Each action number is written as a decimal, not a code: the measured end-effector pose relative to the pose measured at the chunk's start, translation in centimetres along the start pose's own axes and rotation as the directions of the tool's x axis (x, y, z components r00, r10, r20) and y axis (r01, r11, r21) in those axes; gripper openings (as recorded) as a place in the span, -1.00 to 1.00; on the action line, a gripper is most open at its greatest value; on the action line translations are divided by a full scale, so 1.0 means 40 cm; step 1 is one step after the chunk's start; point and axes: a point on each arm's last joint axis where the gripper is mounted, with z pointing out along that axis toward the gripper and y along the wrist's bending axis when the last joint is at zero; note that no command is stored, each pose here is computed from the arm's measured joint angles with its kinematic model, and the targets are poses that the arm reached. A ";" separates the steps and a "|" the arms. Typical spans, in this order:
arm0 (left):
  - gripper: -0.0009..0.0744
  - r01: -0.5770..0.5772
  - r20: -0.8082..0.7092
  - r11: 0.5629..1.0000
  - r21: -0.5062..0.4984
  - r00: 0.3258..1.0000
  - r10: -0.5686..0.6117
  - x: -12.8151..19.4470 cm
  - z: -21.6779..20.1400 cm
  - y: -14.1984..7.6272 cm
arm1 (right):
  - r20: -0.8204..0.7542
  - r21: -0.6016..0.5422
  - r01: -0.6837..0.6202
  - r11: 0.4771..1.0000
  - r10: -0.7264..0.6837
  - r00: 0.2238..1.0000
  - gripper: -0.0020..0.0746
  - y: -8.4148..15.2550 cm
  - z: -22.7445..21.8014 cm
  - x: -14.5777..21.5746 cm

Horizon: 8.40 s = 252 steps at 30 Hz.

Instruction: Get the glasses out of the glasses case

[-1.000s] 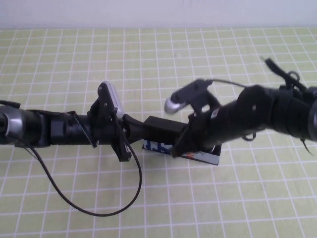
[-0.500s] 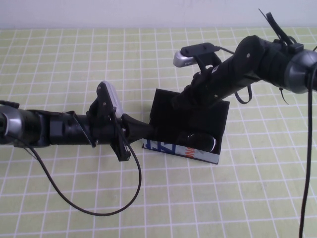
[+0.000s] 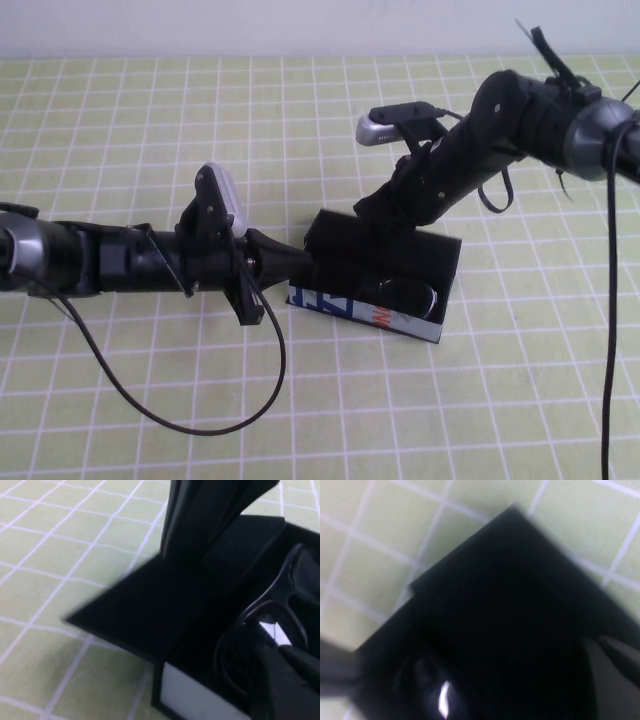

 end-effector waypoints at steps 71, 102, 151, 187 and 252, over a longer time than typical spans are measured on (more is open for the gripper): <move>-0.99 0.260 0.044 0.965 -0.036 0.965 -0.259 -0.034 -0.056 0.023 | -0.198 0.040 0.654 0.755 -0.636 0.746 -0.90 0.175 -0.125 0.015; -0.99 0.314 0.046 0.946 -0.079 0.949 -0.311 -0.142 -0.111 0.003 | 0.046 0.213 -0.218 0.953 0.213 0.976 -0.90 -0.052 -0.285 0.289; -0.99 0.405 0.256 0.785 -0.469 0.913 -0.318 -0.304 -0.386 -0.291 | 0.380 0.223 -0.183 0.957 0.087 0.921 -0.95 0.199 -0.781 0.657; -0.99 0.380 0.360 0.530 -0.758 0.921 -0.145 0.034 -0.511 -0.617 | 0.831 0.052 -0.044 0.998 -0.019 0.556 -0.99 0.199 -0.686 0.749; -0.99 0.381 0.361 0.531 -0.757 0.921 -0.145 0.034 -0.511 -0.617 | 0.803 0.283 -0.353 0.892 -0.019 0.596 -0.99 0.052 -0.455 0.949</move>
